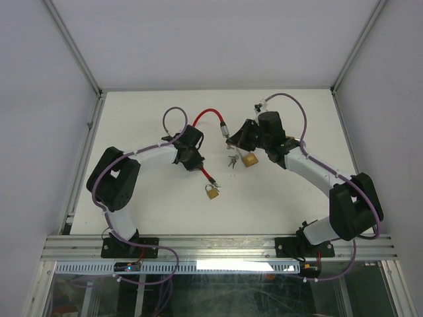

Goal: Unlock with the key

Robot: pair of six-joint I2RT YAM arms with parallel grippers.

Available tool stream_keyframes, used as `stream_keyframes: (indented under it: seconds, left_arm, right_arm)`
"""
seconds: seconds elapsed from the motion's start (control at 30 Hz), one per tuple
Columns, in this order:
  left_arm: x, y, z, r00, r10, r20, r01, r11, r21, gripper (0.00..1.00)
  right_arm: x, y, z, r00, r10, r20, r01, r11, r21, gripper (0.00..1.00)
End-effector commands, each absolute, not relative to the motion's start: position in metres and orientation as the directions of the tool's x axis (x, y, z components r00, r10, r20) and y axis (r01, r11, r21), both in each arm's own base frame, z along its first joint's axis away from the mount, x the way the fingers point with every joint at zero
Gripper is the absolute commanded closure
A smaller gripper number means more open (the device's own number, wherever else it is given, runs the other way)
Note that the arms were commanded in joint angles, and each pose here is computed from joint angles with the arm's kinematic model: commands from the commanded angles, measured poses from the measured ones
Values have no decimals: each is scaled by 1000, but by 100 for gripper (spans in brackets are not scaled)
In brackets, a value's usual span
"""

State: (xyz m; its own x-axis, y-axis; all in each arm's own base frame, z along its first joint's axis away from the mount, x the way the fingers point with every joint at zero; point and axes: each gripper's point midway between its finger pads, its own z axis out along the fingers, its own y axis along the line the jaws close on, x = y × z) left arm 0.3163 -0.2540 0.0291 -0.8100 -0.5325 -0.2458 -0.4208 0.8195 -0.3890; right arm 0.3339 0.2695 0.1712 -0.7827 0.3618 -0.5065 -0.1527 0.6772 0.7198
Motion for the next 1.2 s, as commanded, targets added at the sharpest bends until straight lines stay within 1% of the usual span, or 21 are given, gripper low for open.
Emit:
stream_keyframes:
  seconds: [0.0, 0.1, 0.2, 0.4, 0.57, 0.63, 0.7, 0.77, 0.9, 0.93, 0.97, 1.0, 1.1, 1.17]
  left_arm:
    - [345, -222, 49, -770, -519, -371, -408, 848, -339, 100]
    - [351, -193, 58, -765, -491, -417, -408, 870, -276, 100]
    - [353, -160, 62, -769, -424, -478, -388, 904, -179, 100]
    - [347, -108, 58, -789, -331, -518, -381, 924, -10, 100]
    - [336, -71, 56, -784, -289, -549, -418, 900, 122, 100]
    - [334, -58, 56, -775, -295, -559, -442, 885, 145, 100]
    - [333, -47, 54, -767, -300, -568, -459, 875, 158, 95]
    - [334, -41, 53, -761, -305, -572, -469, 868, 161, 93]
    - [339, -47, 50, -756, -321, -570, -465, 877, 123, 86]
    - [339, -50, 51, -757, -328, -565, -463, 880, 108, 83]
    - [339, -52, 53, -755, -337, -562, -462, 882, 92, 79]
    - [339, -56, 56, -753, -348, -559, -460, 885, 69, 75]
    - [336, -62, 67, -741, -371, -560, -454, 891, 11, 56]
    - [332, -67, 73, -742, -383, -550, -449, 894, -18, 48]
  right_arm:
    - [336, 274, 221, -731, 350, -585, -268, 641, 719, 100]
    - [333, 275, 216, -750, 325, -575, -269, 645, 715, 100]
    - [329, 281, 202, -788, 296, -540, -259, 636, 727, 100]
    - [322, 300, 169, -847, 252, -469, -230, 621, 749, 100]
    - [320, 315, 137, -876, 214, -433, -206, 647, 735, 100]
    - [322, 318, 122, -885, 207, -418, -187, 665, 723, 100]
    - [325, 318, 108, -892, 209, -401, -161, 681, 714, 100]
    - [327, 318, 97, -896, 212, -390, -141, 698, 702, 100]
    - [332, 313, 80, -898, 211, -386, -117, 730, 674, 100]
    - [331, 312, 78, -899, 209, -386, -113, 739, 664, 97]
    - [331, 309, 77, -897, 207, -390, -113, 747, 655, 89]
    - [331, 307, 77, -895, 202, -397, -116, 755, 646, 84]
    - [333, 300, 79, -888, 183, -422, -131, 778, 614, 70]
    - [334, 297, 84, -881, 166, -444, -150, 791, 594, 62]
